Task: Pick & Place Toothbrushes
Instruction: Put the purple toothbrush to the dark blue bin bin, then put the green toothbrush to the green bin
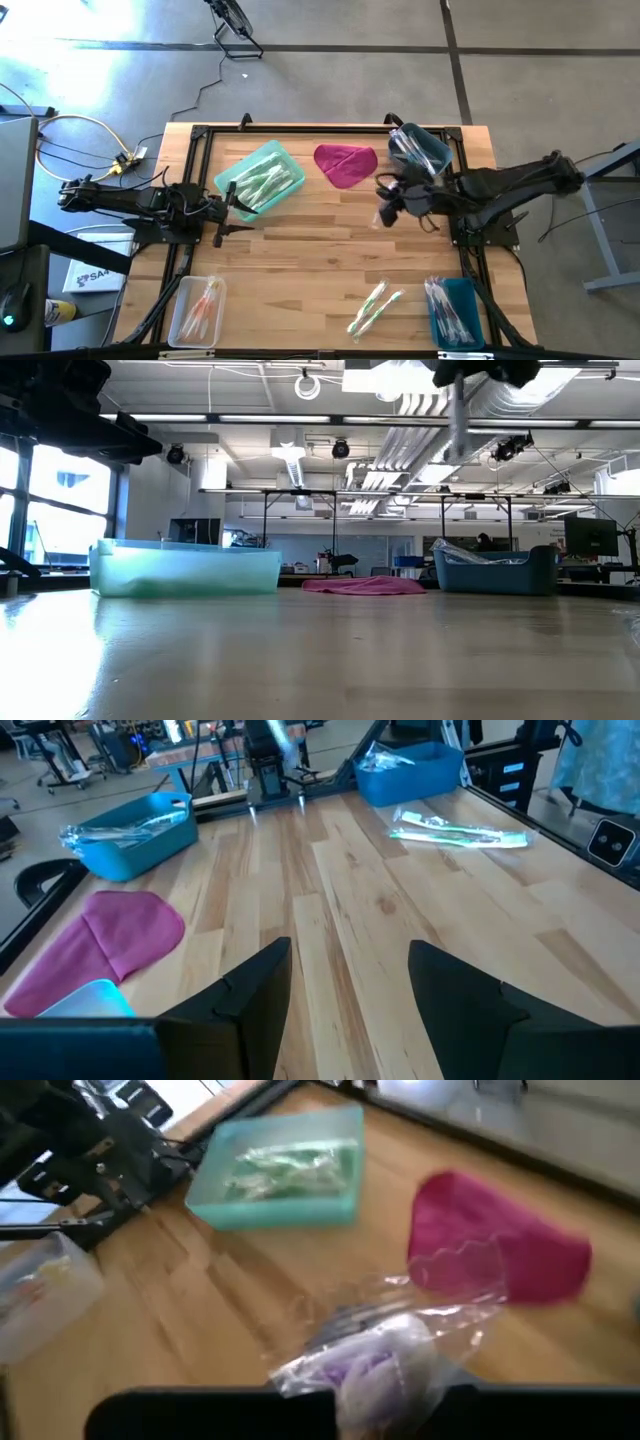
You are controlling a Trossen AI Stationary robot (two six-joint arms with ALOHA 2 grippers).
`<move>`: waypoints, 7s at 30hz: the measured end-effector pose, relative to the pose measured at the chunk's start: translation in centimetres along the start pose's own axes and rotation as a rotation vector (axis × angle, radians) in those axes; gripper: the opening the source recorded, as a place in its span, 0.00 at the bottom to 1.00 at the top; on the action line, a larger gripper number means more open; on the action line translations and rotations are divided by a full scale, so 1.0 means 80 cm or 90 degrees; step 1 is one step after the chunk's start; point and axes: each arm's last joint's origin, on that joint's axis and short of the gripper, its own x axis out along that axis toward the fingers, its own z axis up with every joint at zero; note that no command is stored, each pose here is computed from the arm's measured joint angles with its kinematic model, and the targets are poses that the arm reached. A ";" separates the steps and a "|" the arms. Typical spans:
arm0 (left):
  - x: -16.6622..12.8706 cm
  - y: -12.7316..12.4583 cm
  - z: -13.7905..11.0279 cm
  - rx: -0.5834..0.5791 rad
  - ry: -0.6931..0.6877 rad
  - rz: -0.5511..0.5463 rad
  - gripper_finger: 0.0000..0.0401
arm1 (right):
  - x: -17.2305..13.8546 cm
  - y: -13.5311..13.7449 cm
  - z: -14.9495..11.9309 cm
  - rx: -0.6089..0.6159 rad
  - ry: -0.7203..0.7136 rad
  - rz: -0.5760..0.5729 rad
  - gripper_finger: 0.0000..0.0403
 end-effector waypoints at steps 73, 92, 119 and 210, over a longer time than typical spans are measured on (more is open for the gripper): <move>0.000 0.000 0.000 -0.049 0.000 -0.003 0.49 | -0.103 0.017 -0.291 0.102 0.436 -0.410 0.25; 0.000 0.000 0.000 -0.048 0.000 -0.003 0.49 | -0.073 0.016 -0.225 0.104 0.514 -0.383 0.25; 0.000 0.000 0.000 -0.026 0.000 -0.002 0.49 | 0.000 0.059 -0.112 0.123 0.251 0.077 0.17; -0.001 -0.002 -0.013 -0.118 0.071 -0.008 0.49 | -0.004 0.103 -0.167 -0.412 0.213 0.313 0.17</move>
